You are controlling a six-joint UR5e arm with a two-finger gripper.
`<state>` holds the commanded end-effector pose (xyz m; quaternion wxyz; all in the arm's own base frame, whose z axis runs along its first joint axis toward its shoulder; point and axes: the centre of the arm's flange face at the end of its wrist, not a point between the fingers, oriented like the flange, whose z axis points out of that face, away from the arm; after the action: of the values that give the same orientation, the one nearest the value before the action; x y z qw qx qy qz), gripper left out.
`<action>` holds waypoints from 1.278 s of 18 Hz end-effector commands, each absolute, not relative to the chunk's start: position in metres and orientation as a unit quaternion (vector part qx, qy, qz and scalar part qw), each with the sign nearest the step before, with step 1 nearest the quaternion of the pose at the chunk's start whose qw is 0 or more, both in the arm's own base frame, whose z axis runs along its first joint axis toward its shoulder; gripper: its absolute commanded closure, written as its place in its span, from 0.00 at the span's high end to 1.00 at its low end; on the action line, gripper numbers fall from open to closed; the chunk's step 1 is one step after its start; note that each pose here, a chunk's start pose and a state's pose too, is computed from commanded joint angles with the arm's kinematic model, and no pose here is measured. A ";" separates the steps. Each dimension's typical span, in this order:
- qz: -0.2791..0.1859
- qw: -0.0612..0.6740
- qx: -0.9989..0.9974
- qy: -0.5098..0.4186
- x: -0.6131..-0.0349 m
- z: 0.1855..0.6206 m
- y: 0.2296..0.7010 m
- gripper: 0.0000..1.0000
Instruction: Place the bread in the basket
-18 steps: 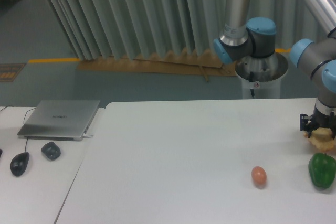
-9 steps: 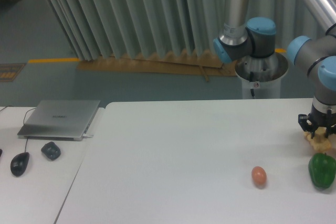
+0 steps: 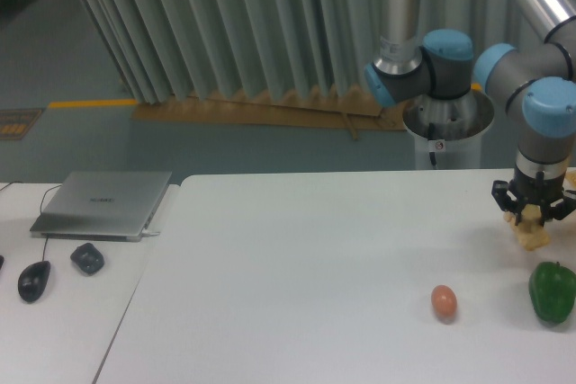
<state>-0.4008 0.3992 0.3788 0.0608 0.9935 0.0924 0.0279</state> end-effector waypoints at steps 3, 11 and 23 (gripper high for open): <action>0.022 0.055 0.997 0.050 -0.416 0.411 0.387 0.43; 0.022 0.045 0.995 -0.082 -0.457 0.417 0.340 0.43; -0.079 0.012 0.996 -0.049 -0.541 0.388 0.321 0.43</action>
<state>-0.5411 0.3210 0.3877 0.0121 0.9956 -0.0488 -0.0792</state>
